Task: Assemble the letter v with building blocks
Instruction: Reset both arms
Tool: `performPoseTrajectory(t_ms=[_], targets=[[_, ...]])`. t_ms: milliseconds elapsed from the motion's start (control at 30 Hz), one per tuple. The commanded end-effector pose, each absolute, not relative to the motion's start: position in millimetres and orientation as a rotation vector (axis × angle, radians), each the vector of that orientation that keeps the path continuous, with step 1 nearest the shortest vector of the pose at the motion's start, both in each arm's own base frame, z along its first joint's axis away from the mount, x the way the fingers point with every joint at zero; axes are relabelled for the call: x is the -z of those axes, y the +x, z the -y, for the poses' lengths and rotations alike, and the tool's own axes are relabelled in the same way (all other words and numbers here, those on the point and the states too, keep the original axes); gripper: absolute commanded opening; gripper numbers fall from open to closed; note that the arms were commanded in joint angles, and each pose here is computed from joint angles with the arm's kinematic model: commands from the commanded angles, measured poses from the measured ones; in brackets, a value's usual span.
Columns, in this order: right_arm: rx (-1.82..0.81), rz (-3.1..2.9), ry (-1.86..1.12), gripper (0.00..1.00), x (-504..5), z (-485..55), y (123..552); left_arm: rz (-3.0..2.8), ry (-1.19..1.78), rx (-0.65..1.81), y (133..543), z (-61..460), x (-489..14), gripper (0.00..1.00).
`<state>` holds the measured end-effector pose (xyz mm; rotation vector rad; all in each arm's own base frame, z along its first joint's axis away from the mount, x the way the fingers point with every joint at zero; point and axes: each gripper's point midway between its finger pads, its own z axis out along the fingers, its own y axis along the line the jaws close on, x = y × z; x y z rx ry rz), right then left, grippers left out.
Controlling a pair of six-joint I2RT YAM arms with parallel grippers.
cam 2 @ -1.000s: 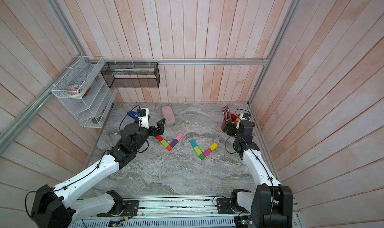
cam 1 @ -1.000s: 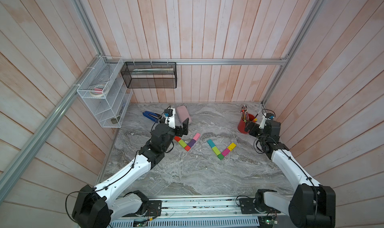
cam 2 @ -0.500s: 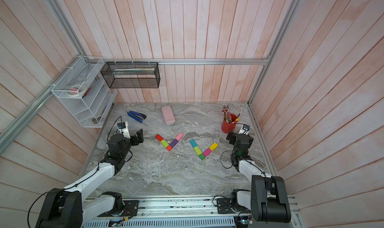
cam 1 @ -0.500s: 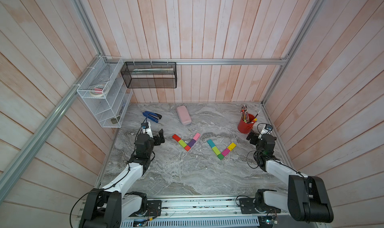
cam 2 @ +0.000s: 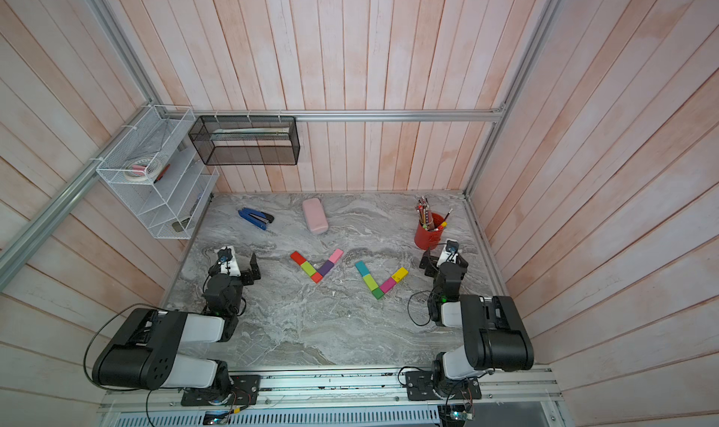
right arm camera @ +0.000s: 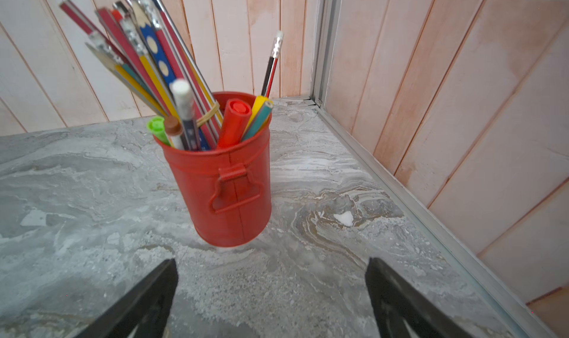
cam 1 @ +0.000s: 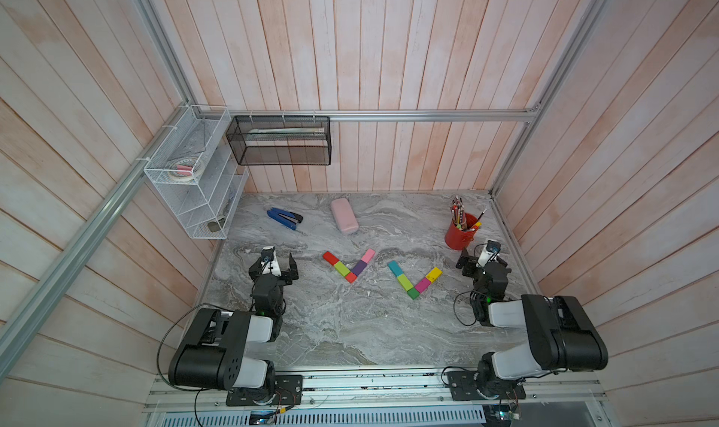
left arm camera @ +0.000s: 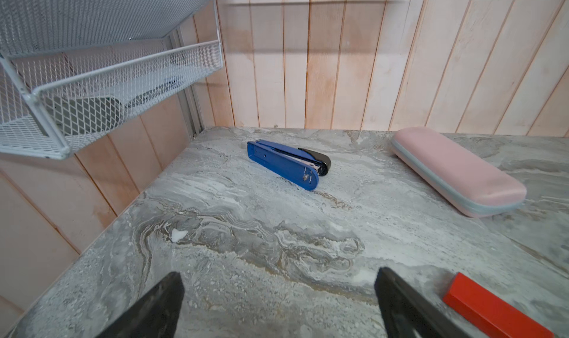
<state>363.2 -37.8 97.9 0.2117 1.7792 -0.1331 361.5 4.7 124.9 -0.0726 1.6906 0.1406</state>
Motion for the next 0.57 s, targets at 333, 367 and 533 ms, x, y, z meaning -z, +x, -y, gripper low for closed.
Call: performPoseTrajectory(t_ms=[333, 367, 533], targets=[[0.101, -1.618, 0.088, 0.98, -135, 17, 364, -1.686, -0.025, -0.028, 389, -6, -131, 1.0], [0.1, -1.607, 0.084, 0.98, -136, 16, 363, -1.681, -0.024, -0.03, 388, -6, -131, 1.0], [0.074, -1.646, 0.096, 0.98, -131, 19, 372, -1.683, -0.022, -0.026, 388, -5, -131, 1.0]])
